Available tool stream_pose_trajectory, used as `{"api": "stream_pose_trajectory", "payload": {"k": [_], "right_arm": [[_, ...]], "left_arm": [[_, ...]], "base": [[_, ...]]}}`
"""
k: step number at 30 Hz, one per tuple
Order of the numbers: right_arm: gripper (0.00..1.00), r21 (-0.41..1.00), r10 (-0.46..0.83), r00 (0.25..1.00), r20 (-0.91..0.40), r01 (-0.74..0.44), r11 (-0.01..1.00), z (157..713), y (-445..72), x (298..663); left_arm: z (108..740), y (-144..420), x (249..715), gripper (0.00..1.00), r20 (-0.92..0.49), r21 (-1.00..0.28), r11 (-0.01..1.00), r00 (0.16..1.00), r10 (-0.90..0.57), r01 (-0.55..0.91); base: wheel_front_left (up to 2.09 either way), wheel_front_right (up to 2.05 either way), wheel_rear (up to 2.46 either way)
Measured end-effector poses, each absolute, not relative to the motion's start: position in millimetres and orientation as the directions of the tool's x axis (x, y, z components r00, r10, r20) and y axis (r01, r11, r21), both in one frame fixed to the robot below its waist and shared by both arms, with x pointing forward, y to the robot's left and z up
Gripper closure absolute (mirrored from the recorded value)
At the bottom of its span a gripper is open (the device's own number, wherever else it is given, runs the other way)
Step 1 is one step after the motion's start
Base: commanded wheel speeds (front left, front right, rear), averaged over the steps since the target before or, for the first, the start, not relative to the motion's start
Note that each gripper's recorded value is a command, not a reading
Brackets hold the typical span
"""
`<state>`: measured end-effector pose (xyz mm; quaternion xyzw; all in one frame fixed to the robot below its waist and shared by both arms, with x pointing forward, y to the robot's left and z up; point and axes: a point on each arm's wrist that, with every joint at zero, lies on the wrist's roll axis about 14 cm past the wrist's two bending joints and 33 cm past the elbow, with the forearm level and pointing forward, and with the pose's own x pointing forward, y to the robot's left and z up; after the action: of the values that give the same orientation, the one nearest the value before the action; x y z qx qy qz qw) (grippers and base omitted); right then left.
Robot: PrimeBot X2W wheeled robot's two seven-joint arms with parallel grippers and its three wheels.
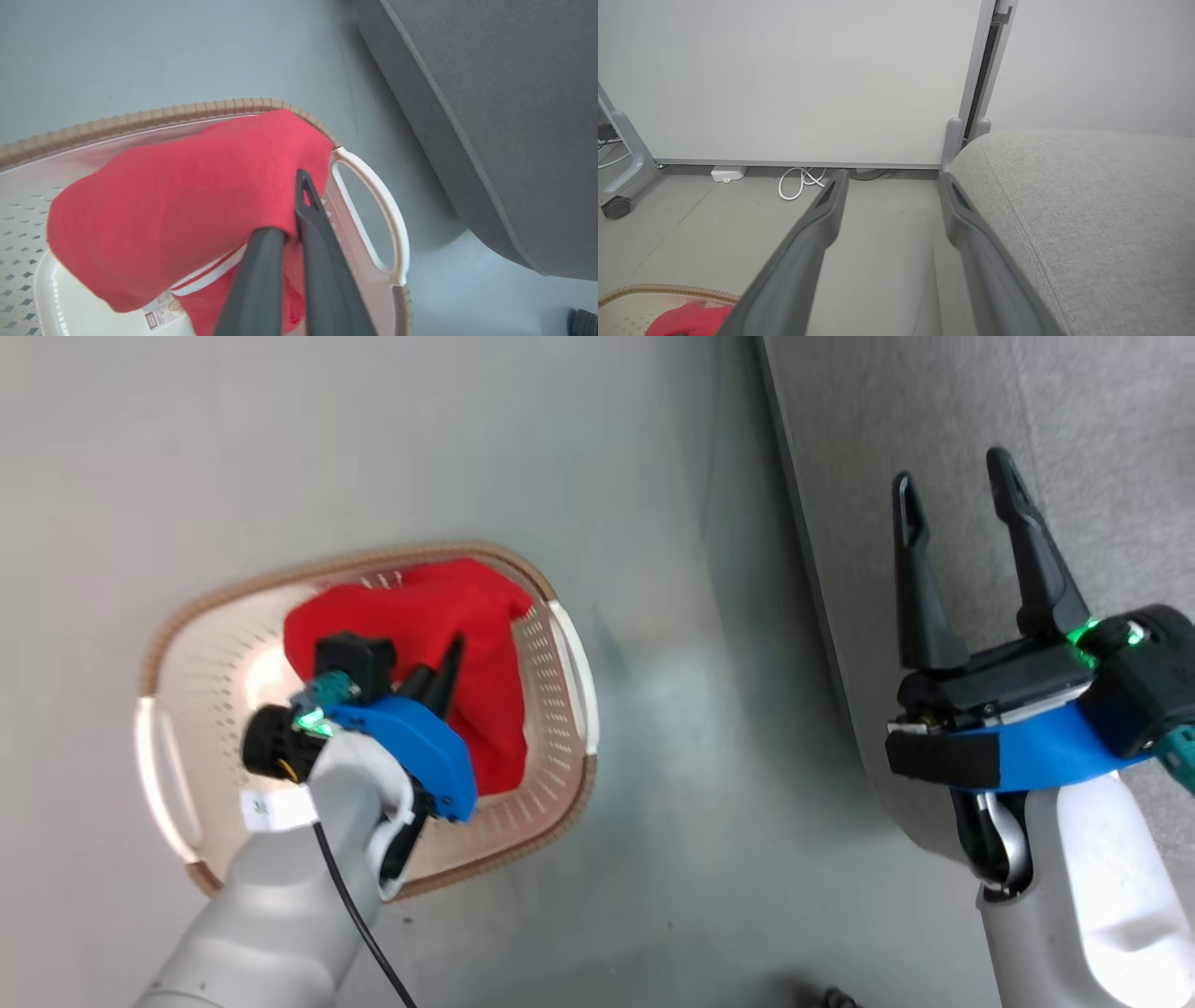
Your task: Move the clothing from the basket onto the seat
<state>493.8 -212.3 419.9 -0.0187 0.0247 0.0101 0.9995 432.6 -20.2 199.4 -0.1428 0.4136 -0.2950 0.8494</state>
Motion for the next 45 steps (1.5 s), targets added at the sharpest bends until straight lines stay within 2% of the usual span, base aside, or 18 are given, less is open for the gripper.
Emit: {"api": "stream_pose_trajectory", "payload": {"k": [12, 17, 28, 34, 45], "right_arm": [[0.0, -0.028, 0.067, 0.996, 0.054, -0.065, 0.997, 479, -189, 468], [0.0, -0.018, 0.111, 0.988, 0.107, -0.109, 0.994, 506, -171, 451], [0.0, -0.008, 0.181, 0.967, 0.178, -0.182, 0.983, 542, -143, 422], [0.0, -0.001, 0.222, 0.957, 0.187, -0.225, 0.974, 548, -127, 413], [0.0, 0.008, 0.262, 0.947, 0.185, -0.268, 0.963, 550, -113, 402]], "left_arm": [[305, -17, 421, 1.0, -0.475, -0.467, 0.759, 0.595, -0.648, 0.454], [361, -12, 422, 1.0, -0.38, -0.409, 0.751, 0.652, -0.656, 0.518], [451, -13, 416, 1.0, -0.201, -0.29, 0.732, 0.708, -0.677, 0.617], [491, -16, 420, 1.0, -0.118, -0.233, 0.727, 0.723, -0.681, 0.646], [536, -37, 422, 1.0, -0.043, -0.16, 0.688, 0.692, -0.721, 0.707]], "base": [[0.0, 0.0, 0.0], [0.0, 0.0, 0.0], [0.0, 0.0, 0.0], [0.0, 0.0, 0.0], [0.0, 0.0, 0.0]]}}
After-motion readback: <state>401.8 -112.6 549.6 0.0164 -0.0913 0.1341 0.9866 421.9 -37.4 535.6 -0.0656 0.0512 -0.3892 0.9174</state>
